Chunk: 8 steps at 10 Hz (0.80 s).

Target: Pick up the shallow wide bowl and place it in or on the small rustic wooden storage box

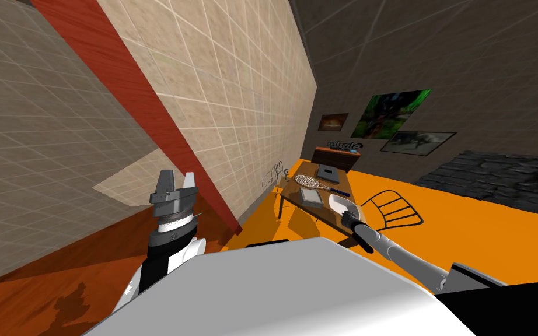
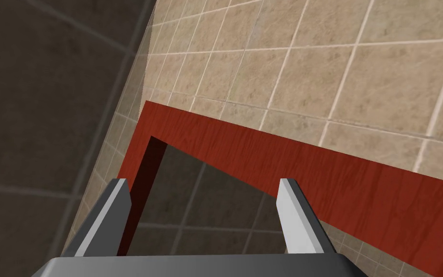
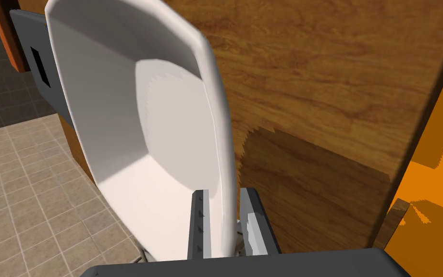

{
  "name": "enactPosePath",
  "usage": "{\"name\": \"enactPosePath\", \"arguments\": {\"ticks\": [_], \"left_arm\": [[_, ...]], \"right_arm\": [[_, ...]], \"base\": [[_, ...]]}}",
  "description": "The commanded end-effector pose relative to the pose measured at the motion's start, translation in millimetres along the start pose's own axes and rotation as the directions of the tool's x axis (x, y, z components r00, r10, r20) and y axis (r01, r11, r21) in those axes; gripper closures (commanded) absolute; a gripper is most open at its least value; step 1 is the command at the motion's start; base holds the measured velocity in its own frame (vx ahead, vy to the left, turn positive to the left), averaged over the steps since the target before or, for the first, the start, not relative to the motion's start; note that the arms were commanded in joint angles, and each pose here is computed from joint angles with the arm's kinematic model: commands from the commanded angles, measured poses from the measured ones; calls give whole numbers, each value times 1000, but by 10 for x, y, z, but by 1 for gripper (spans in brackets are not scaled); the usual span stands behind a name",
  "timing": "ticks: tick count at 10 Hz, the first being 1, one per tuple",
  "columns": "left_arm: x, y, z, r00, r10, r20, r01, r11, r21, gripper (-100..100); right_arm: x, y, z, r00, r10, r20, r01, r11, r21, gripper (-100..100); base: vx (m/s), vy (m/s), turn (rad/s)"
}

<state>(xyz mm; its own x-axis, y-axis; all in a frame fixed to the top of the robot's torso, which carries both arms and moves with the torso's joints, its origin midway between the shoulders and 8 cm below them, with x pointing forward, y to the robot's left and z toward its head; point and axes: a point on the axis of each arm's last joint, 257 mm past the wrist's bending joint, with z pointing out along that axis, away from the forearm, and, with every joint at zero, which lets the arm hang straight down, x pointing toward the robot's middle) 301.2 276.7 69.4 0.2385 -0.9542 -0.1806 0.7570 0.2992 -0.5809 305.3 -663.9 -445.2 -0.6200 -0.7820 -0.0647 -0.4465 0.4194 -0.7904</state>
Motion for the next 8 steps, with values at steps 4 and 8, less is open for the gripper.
{"name": "enactPosePath", "arguments": {"ticks": [4,8], "left_arm": [[0,0,0,1000,0,0,0,1000,0,0],[0,0,0,1000,0,0,0,1000,0,0]], "right_arm": [[97,-243,0,999,41,-15,-40,998,38,100],[279,-658,-22,993,111,-36,-107,989,103,100]], "base": [[-90,49,74],[-130,73,183]]}}
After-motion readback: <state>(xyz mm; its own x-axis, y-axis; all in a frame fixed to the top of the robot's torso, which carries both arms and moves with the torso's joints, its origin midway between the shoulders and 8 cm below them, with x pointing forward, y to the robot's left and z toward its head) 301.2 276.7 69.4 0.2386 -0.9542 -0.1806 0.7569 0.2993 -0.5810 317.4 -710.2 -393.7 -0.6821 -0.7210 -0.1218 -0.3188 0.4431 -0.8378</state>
